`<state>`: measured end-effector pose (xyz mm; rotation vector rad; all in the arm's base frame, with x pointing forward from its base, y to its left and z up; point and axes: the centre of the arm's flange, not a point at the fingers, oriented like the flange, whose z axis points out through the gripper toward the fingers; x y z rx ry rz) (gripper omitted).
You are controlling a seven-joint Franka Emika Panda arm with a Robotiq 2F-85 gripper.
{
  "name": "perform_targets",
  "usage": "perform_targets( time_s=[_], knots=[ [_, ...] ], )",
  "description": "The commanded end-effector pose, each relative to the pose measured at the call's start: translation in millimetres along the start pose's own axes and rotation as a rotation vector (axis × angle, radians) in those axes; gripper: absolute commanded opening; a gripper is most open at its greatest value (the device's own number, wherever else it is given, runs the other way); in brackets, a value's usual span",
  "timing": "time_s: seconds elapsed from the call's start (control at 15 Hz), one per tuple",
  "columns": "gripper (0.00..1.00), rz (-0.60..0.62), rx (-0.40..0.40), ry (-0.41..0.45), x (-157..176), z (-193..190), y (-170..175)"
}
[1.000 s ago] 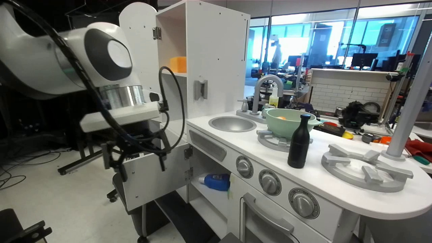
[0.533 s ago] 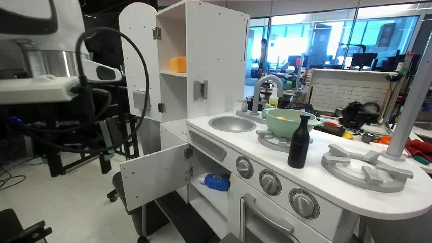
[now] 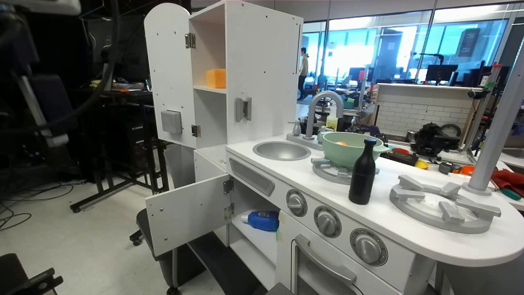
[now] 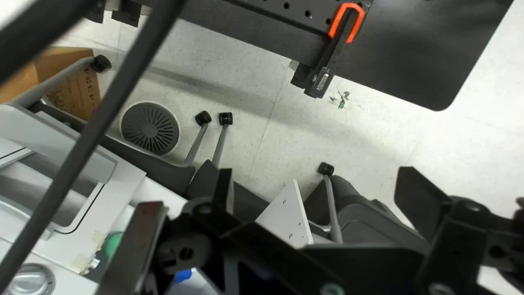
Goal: Open the bottom door of cabinet, pick up the blue bottle and light green object and put them in the bottom compartment.
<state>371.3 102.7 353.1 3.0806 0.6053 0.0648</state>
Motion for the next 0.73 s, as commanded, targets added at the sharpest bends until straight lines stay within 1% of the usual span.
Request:
perform_targets(
  time_s=[0.0, 0.2, 0.27, 0.33, 0.4, 0.53, 0.67],
  knots=[
    [1.0, 0.077, -0.009, 0.06, -35.1, -86.4, 1.3],
    [1.0, 0.096, -0.021, 0.07, -45.4, -153.2, 3.9],
    [1.0, 0.051, -0.053, 0.038, -41.4, -160.7, 7.2],
    [1.0, 0.047, -0.05, 0.021, -37.7, -166.4, 4.9],
    [1.0, 0.068, -0.039, 0.056, -45.6, -146.0, 1.9],
    [1.0, 0.064, -0.049, 0.054, -46.6, -163.2, 1.1],
    [1.0, 0.063, -0.048, 0.044, -44.3, -160.4, 1.8]
  ],
)
